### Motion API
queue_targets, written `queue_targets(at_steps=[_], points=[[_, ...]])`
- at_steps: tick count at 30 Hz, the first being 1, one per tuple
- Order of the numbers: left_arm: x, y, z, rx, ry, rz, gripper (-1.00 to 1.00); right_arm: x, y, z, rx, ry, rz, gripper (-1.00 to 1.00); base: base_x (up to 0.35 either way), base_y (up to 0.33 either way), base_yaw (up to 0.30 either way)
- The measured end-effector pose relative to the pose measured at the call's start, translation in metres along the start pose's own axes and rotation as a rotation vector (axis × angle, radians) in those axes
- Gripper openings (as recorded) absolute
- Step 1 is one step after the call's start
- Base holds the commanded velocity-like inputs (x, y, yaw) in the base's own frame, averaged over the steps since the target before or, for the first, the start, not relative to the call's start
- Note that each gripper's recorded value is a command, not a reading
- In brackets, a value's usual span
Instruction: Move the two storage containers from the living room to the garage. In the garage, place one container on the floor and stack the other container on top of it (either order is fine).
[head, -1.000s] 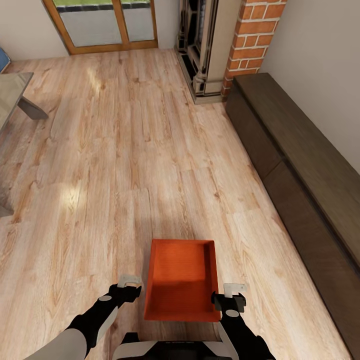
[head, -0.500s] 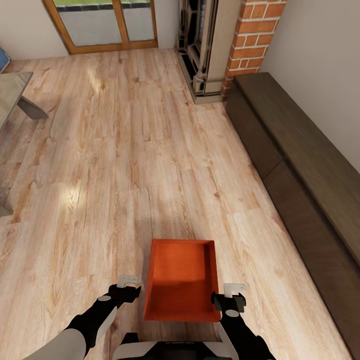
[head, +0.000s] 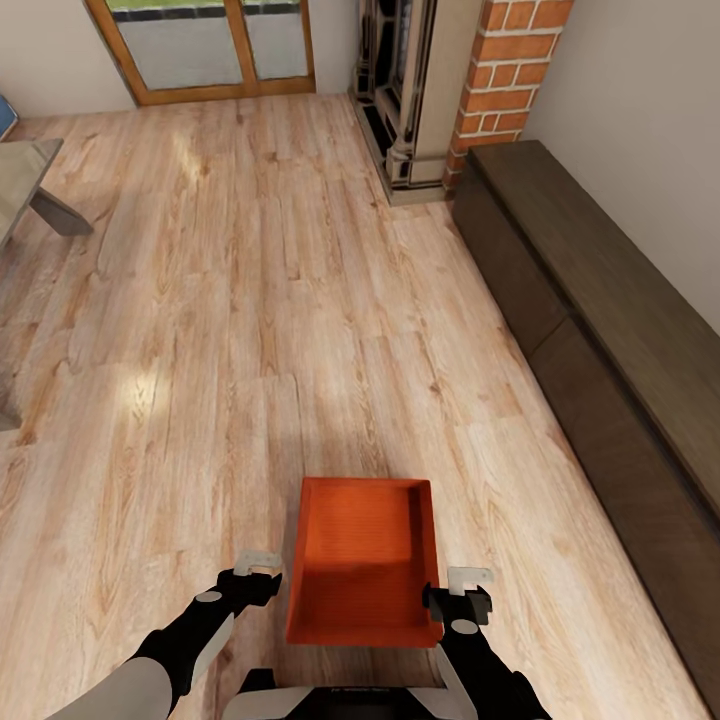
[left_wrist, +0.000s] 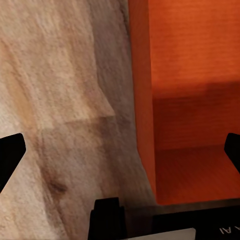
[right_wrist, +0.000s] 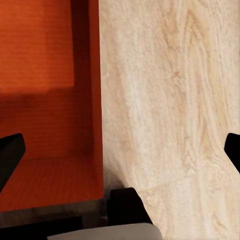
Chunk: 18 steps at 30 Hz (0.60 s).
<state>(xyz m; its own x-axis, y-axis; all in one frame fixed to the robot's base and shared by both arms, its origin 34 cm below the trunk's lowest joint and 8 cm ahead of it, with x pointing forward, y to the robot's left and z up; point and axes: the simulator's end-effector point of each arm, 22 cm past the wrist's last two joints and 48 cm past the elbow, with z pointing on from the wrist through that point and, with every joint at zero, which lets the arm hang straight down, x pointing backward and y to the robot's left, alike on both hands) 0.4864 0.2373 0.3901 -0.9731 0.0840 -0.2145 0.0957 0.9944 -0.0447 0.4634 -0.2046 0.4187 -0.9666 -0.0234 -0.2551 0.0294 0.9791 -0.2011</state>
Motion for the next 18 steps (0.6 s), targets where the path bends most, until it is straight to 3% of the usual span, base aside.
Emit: queue_targets(at_steps=[18], points=[[0.007,0.0,0.029,0.007,0.001,-0.001,1.0,0.007,0.006,0.028,0.0,-0.002,-0.003,1.0,0.0,0.0,0.0]])
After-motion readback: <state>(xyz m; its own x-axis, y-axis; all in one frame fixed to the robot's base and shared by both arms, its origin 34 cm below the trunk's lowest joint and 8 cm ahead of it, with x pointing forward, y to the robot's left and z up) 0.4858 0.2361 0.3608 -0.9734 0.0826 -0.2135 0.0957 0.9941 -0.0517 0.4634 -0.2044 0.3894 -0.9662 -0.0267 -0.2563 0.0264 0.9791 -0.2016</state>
